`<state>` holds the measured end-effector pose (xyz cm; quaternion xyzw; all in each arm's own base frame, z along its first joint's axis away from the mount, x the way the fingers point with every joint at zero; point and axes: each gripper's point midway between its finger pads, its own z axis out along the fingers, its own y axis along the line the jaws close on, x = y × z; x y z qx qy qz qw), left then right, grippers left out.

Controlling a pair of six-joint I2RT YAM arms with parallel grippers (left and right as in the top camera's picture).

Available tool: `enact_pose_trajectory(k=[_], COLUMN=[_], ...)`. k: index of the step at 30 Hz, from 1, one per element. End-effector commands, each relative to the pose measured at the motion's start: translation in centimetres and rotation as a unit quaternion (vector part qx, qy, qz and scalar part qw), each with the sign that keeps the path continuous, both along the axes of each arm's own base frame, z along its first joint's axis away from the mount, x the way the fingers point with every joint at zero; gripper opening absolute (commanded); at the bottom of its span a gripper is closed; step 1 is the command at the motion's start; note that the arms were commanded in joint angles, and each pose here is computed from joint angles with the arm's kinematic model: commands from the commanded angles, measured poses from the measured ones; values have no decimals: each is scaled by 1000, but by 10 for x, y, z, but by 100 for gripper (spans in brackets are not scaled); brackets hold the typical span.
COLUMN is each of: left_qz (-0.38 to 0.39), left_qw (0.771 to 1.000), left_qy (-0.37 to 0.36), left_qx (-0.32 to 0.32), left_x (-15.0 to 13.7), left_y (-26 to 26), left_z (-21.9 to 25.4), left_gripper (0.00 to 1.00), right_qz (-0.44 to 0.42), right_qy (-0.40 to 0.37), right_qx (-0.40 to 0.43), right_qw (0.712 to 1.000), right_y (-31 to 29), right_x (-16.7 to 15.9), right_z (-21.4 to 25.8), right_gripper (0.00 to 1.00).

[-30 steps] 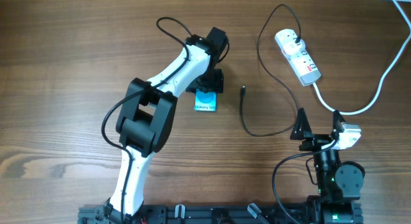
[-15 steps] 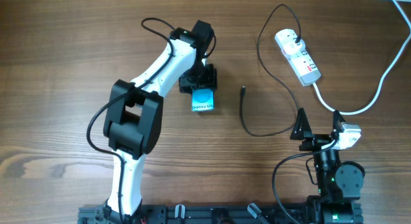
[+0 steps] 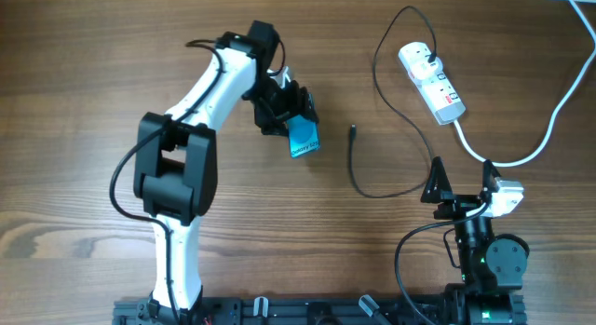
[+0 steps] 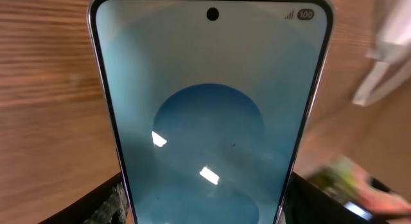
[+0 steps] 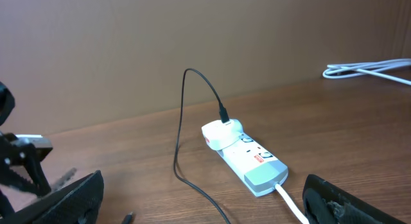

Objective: Plug charger to phone and switch on socket

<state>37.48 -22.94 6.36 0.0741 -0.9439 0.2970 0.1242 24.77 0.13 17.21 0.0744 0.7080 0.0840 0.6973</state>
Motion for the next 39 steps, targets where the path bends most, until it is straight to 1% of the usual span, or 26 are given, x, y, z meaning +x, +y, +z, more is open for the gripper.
enact_pose_trajectory(k=[1,6,10,13,17,18,20,21,22,24,25,27,28,30,33,34,36,39], left_qz=[22,40,49,53,59,60,64,65,66,68,69,73,73,78,86,87,90,96], left_qw=[984,951,921,902,895,893,893,893,893,893,893,893,893,892,892,892,891,891], left_qy=[26,45,60,68,68,69,74,74,74,79,82,86,87,92,100,99,97,100], left_qx=[-175,-304,-382,-423,-436,-440,-439,-439,-439,-438,-437,-436,-436,-435,-433,-433,-433,-433], left_x=[2,12,16,18,21,22,22,23,23,23,23,23,24,24,26,27,29,30], left_y=[-20,-20,-15,-10,-4,-3,-1,-1,-1,-1,-1,0,1,2,5,6,9,12], left_z=[61,103,131,147,152,154,154,154,154,154,154,154,154,154,154,154,154,154], left_gripper=[70,70,70,70,70,69,69,69,69,69,69,69,69,69,69,69,69,69], right_qz=[-10,-10,-10,-10,-21,-17,6,26,26,53,75,164,196,220,218,216,207,210], right_qy=[-5,-5,-5,-5,-21,-27,-28,-6,4,25,20,-42,-81,-141,-175,-173,-147,-78], right_qx=[7,7,7,7,11,33,145,281,360,486,491,426,398,370,306,272,229,159], right_qw=[1000,1000,1000,1000,1000,999,989,959,933,872,868,889,893,892,910,922,940,962], right_y=[-4,-4,-4,-4,-8,-7,1,8,9,20,26,44,49,50,51,53,56,65], right_x=[0,0,0,0,0,-1,-1,-1,-1,-2,-3,-13,-21,-34,-45,-46,-42,-26], right_z=[2,2,2,2,10,13,15,9,6,6,14,57,79,117,157,172,190,212], right_gripper=[100,100,100,100,100,100,100,100,100,100,100,100,100,99,99,99,99,99])
